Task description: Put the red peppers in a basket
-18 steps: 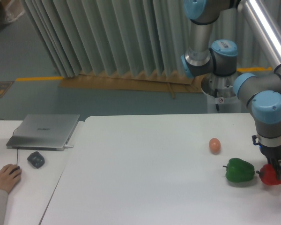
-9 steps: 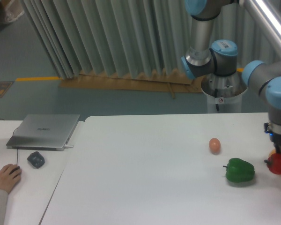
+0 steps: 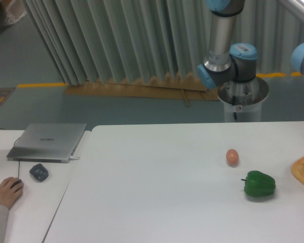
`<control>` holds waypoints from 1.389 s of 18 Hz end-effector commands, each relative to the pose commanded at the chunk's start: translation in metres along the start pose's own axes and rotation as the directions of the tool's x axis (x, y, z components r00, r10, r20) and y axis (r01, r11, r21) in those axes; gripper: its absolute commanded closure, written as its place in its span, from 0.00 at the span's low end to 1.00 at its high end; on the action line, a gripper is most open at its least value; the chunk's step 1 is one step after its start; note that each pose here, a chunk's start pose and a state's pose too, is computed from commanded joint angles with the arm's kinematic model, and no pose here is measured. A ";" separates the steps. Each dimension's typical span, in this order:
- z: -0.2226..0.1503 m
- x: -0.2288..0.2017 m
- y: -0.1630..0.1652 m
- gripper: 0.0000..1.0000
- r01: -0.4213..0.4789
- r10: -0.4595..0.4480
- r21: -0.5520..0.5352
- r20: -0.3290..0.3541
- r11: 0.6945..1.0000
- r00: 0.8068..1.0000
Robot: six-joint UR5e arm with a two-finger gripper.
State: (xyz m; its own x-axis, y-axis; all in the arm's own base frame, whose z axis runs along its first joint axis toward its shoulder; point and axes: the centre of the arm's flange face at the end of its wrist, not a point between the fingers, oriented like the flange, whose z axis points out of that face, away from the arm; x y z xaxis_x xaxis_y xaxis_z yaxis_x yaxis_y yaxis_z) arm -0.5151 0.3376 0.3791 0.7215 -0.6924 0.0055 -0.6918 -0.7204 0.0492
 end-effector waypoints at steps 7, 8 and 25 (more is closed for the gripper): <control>-0.017 0.000 0.048 0.56 0.044 -0.045 0.022 0.030 0.999 0.999; -0.018 0.000 0.050 0.56 0.047 -0.049 0.029 0.037 0.998 0.998; 0.052 -0.042 0.086 0.53 0.139 -0.138 -0.007 0.104 0.990 0.985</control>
State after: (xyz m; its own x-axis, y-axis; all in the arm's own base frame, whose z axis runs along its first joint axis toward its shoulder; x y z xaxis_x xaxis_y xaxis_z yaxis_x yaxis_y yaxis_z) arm -0.6062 0.3024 0.3314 0.8030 -0.5867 -0.1048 -0.5843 -0.8096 0.0560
